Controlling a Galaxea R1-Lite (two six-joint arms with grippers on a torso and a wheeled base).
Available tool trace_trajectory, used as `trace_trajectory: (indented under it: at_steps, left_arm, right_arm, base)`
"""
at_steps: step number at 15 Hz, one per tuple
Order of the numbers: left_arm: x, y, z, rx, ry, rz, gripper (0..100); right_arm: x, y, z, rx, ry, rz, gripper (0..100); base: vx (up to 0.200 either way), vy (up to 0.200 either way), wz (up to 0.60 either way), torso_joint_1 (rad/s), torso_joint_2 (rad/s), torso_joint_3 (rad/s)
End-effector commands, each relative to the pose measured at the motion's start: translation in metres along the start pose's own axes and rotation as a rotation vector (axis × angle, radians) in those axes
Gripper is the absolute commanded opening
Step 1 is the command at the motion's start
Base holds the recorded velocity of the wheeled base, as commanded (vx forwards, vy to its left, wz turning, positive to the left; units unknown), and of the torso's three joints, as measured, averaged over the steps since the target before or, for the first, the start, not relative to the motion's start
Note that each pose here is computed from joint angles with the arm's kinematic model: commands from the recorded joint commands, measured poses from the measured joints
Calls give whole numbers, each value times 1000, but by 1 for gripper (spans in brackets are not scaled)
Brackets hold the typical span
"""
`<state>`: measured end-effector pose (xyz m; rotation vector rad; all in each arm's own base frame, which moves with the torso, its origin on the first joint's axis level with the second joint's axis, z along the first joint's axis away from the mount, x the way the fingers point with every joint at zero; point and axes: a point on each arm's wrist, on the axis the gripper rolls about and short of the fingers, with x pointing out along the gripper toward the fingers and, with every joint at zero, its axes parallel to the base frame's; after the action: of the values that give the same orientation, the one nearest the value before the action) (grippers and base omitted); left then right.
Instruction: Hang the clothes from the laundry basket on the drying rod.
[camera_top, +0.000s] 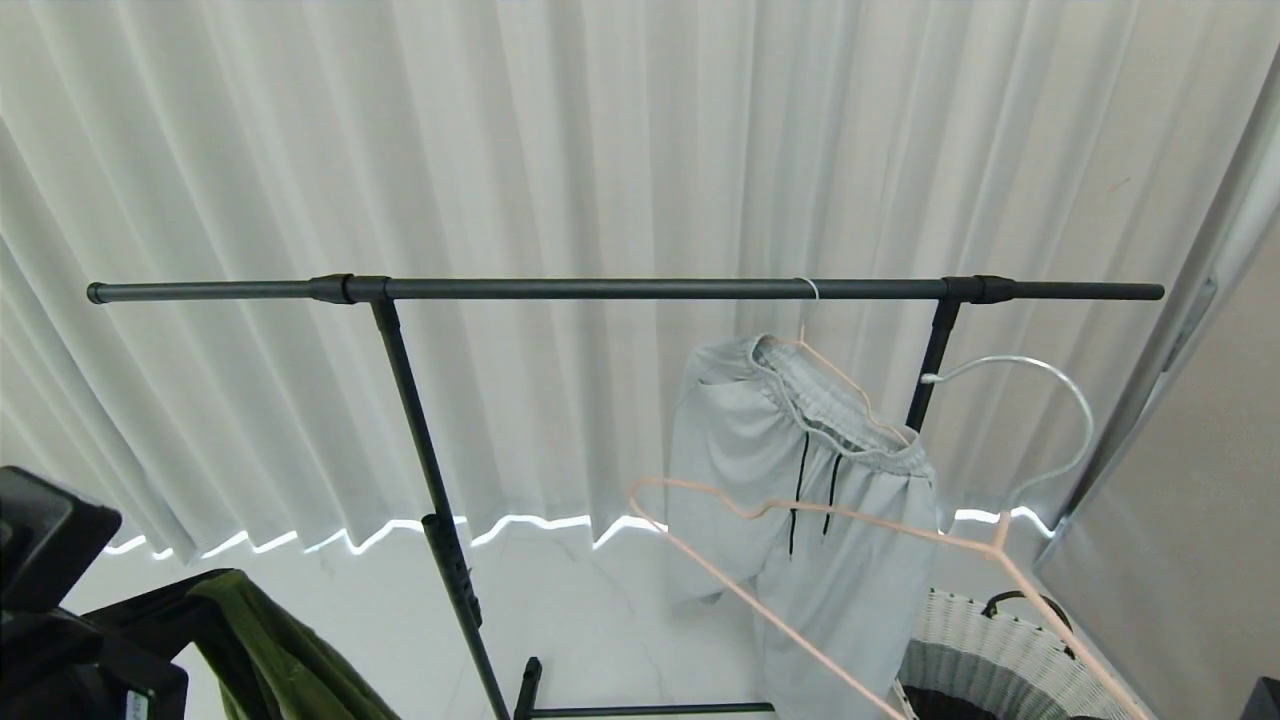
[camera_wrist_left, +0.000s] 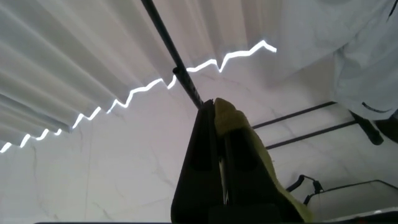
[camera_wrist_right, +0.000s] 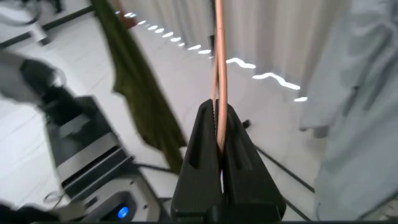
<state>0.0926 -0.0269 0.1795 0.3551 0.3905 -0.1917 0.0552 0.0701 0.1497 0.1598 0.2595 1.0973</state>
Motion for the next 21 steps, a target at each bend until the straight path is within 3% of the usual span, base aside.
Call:
trace_trajectory:
  at_steps: [1, 3, 6, 8, 11, 14, 21]
  left_arm:
    - [19, 1, 22, 8, 23, -18, 0]
    - [35, 2, 41, -8, 32, -20, 0]
    - [67, -2, 82, -145, 22, -13, 0]
    - [85, -4, 93, -166, 45, 36, 0]
    - [95, -7, 104, -208, 34, 35, 0]
    - [97, -8, 110, -227, 21, 30, 0]
    - [94, -9, 111, -228, 13, 27, 0]
  right_arm:
    - [14, 7, 5, -16, 45, 82, 0]
    - [28, 11, 15, -24, 59, 122, 0]
    - [65, 18, 23, -39, 48, 190, 0]
    - [91, 16, 20, -41, 36, 201, 0]
    - [120, 11, 14, -41, 2, 207, 0]
    - [130, 10, 12, -38, 3, 207, 0]
    - [144, -6, 26, -31, -51, 142, 0]
  base:
    - [0, 0, 0, 0, 0, 0]
    - [0, 0, 0, 0, 0, 0]
    - [0, 0, 0, 0, 0, 0]
    - [0, 0, 0, 0, 0, 0]
    - [0, 0, 0, 0, 0, 0]
    - [0, 0, 0, 0, 0, 0]
    - [0, 0, 0, 0, 0, 0]
